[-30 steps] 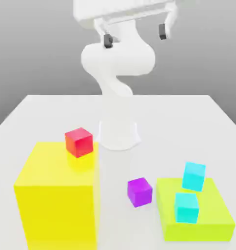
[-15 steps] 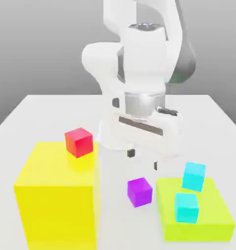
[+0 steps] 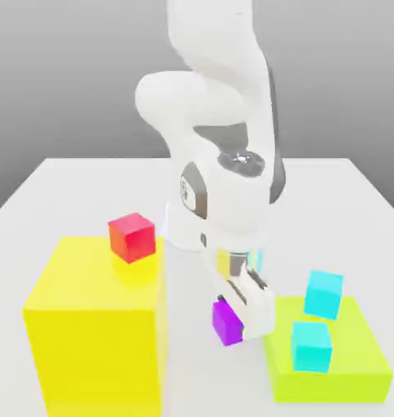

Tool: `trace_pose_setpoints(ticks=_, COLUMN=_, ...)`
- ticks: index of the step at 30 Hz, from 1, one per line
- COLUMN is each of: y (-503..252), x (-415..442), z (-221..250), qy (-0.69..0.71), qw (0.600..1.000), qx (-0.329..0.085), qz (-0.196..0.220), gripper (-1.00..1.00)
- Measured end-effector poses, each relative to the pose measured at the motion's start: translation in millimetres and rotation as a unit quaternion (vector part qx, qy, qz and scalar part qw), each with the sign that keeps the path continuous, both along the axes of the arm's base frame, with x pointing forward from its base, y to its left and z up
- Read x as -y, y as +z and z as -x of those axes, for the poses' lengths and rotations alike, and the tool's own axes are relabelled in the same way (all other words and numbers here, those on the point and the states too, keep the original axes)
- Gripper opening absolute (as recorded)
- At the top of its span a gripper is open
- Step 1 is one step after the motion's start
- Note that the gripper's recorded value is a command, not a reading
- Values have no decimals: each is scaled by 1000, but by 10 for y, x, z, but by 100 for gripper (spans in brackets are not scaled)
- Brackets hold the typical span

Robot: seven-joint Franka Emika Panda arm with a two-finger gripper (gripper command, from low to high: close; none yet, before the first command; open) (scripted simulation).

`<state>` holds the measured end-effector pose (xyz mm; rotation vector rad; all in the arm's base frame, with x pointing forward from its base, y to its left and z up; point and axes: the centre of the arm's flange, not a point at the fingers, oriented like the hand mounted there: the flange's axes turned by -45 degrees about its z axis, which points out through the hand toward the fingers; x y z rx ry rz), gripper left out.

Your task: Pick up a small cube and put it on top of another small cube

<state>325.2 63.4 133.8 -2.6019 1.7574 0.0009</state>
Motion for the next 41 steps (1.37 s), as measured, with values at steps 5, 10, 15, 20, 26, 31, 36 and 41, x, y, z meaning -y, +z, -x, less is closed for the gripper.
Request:
trace_pose_setpoints(ticks=5, y=7, x=1, z=-2, qy=0, qw=1000, qx=1, qz=0, gripper=-100)
trace_pose_setpoints(ticks=10, y=364, x=-3, z=-21, qy=0, qw=1000, qx=1, qz=2, gripper=-100)
trace_pose_setpoints(ticks=15, y=707, x=-68, z=-118, qy=24, qw=1000, qx=1, qz=2, gripper=-100)
trace_pose_setpoints(ticks=20, y=974, x=-293, z=-483, qy=96, qw=995, qx=2, qz=4, gripper=-100)
trace_pose_setpoints(ticks=26, y=1341, x=-620, z=-871, qy=187, qw=982, qx=2, qz=4, gripper=-100)
trace_pose_setpoints(ticks=31, y=1683, x=-917, z=-1132, qy=261, qw=965, qx=1, qz=1, gripper=-100)
trace_pose_setpoints(ticks=36, y=1352, x=-970, z=-1225, qy=279, qw=960, qx=1, qz=2, gripper=-100)
trace_pose_setpoints(ticks=41, y=1160, x=-978, z=-1214, qy=280, qw=960, qx=1, qz=1, gripper=100)
